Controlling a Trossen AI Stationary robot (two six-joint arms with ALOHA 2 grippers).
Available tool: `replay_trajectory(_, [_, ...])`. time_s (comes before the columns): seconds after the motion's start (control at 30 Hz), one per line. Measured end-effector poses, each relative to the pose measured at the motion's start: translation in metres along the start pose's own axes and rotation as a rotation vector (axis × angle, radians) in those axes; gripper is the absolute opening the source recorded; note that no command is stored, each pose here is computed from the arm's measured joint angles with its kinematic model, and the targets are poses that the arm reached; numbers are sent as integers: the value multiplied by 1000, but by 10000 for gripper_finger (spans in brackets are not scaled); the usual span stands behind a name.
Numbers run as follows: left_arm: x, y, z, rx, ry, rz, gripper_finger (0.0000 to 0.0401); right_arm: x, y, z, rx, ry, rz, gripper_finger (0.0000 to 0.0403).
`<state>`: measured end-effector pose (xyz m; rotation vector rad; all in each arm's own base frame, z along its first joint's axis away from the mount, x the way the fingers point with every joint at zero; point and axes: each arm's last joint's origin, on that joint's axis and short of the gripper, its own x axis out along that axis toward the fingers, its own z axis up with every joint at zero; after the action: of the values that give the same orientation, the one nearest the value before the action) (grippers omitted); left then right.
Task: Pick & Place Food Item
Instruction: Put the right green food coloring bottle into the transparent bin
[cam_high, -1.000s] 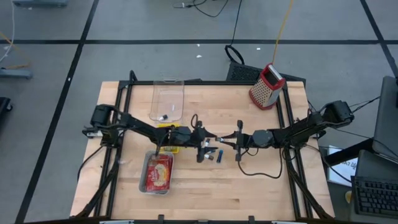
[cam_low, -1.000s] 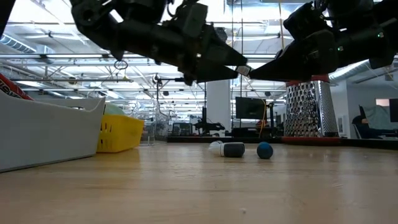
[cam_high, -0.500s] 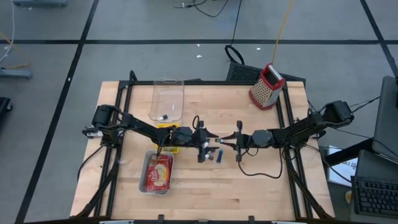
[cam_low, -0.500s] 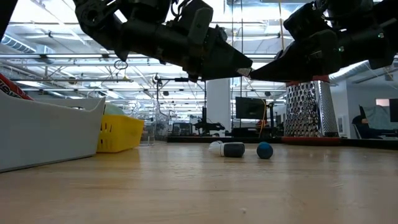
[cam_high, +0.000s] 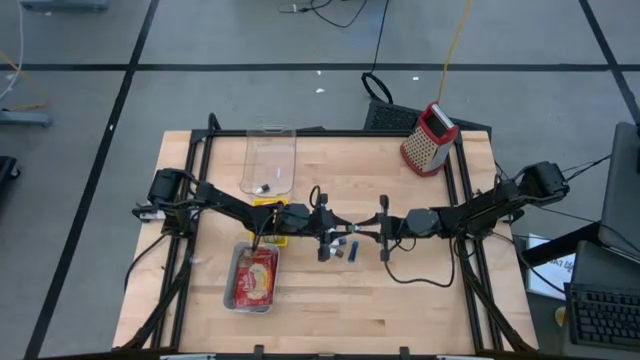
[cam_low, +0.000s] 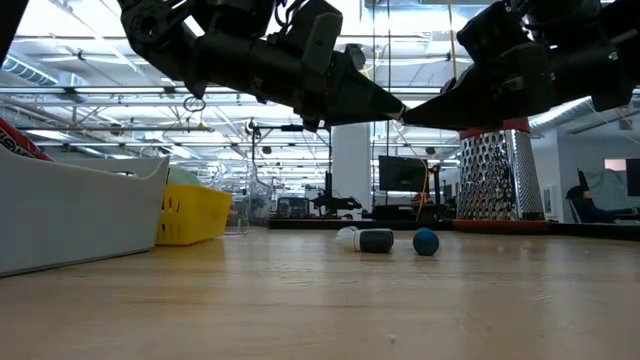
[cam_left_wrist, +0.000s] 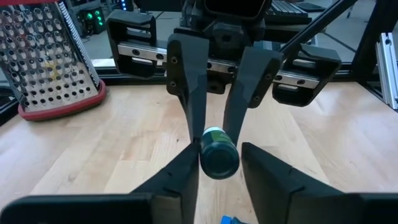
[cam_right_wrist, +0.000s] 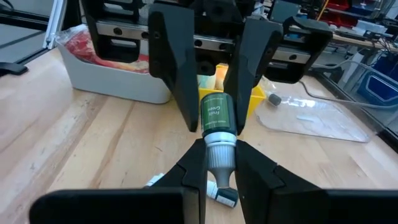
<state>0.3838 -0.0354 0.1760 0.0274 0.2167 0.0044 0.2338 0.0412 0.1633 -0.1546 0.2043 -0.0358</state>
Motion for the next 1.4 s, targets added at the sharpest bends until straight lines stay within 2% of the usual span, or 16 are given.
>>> replay_trajectory(0.27, [0,0,0,23,0,1,67,0,1,0,16,1,18,47])
replay_trajectory(0.43, [0,0,0,38,0,27,67,0,0,0,26,4,16,52])
replay_trajectory(0.6, [-7,2,13,64,-23,45,63,0,0,2,98,-12,12,89])
replay_trajectory(0.73, [-22,5,37,96,-53,84,58,0,1,-3,96,26,23,128])
replay_trajectory(1.0, [-58,6,58,145,89,93,54,0,1,-4,92,43,20,169])
replay_trajectory(1.13, [-78,8,56,129,78,98,53,0,1,-7,86,64,18,172])
replay_trajectory(1.23, [-95,16,50,92,32,162,53,0,-1,-7,86,70,12,170])
replay_trajectory(1.4, [-123,30,25,28,-8,289,53,0,-1,-7,89,68,10,165])
